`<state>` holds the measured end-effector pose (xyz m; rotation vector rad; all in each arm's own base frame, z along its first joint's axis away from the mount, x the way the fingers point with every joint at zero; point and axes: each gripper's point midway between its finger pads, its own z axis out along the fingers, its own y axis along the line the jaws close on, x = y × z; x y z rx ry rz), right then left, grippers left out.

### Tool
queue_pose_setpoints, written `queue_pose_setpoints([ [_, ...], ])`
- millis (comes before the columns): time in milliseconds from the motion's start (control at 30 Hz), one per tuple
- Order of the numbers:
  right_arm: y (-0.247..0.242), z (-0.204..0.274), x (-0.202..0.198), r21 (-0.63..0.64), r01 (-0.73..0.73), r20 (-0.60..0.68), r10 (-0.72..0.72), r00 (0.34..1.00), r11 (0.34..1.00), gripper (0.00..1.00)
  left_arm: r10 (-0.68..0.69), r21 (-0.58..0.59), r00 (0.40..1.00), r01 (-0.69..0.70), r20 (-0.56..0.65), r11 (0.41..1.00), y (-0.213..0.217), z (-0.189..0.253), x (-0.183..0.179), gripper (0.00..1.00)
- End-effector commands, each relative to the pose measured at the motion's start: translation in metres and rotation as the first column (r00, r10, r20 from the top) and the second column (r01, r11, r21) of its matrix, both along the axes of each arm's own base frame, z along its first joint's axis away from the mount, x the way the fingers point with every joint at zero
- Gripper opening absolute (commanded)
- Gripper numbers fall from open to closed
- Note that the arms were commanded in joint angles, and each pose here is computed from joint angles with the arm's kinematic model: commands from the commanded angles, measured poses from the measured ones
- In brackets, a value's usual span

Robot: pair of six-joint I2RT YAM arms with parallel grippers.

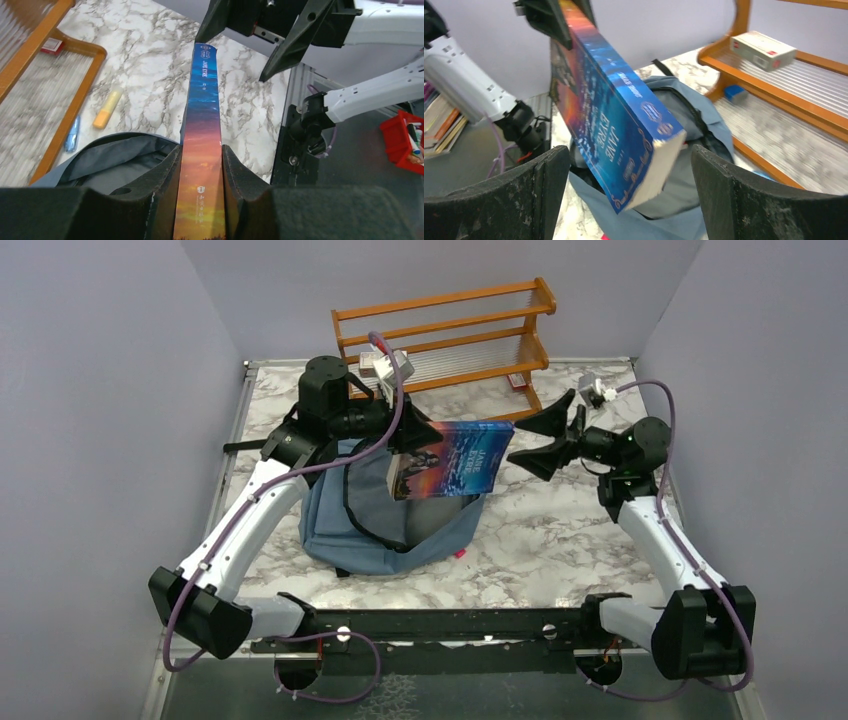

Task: Pack the student bag
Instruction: Pick up the book from the center of the board.

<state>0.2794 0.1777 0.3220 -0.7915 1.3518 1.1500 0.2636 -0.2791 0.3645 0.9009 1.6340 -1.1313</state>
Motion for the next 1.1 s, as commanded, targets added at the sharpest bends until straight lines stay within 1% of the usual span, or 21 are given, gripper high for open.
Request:
queue_pose_setpoints([
  [0, 0.019, 0.001, -0.016, -0.02, -0.087, 0.106, 0.089, 0.99, 0.996, 0.94, -0.104, -0.131, 0.975, 0.132, 0.197, 0.983, -0.004, 0.059, -0.024, 0.0],
  [133, 0.026, -0.008, -0.012, -0.015, -0.099, 0.099, 0.1, 0.99, 0.995, 0.94, -0.145, -0.146, 0.964, 0.179, 0.222, 0.973, -0.005, 0.067, -0.032, 0.0],
  [300, 0.033, -0.016, -0.014, 0.0, -0.146, 0.077, 0.145, 0.986, 0.989, 0.94, -0.187, -0.162, 0.952, 0.23, 0.241, 0.96, -0.006, 0.072, -0.04, 0.0],
  [433, 0.04, -0.022, -0.016, 0.003, -0.176, 0.059, 0.176, 0.983, 0.984, 0.93, -0.193, -0.171, 0.948, 0.239, 0.252, 0.956, -0.006, 0.076, -0.043, 0.0],
  [600, 0.052, -0.021, -0.032, 0.026, -0.251, 0.051, 0.25, 0.967, 0.968, 0.86, -0.184, -0.203, 0.95, 0.238, 0.252, 0.95, -0.007, 0.079, -0.043, 0.0],
  [733, 0.064, -0.018, -0.047, 0.064, -0.306, 0.048, 0.303, 0.952, 0.95, 0.77, -0.161, -0.252, 0.954, 0.225, 0.252, 0.941, -0.008, 0.083, -0.04, 0.0],
  [900, 0.071, -0.011, -0.055, 0.131, -0.336, 0.04, 0.333, 0.942, 0.933, 0.65, -0.14, -0.28, 0.957, 0.211, 0.255, 0.937, -0.008, 0.088, -0.038, 0.0],
  [1067, 0.071, -0.01, -0.055, 0.187, -0.338, 0.027, 0.339, 0.94, 0.922, 0.59, -0.117, -0.288, 0.954, 0.198, 0.276, 0.937, -0.006, 0.094, -0.038, 0.0],
])
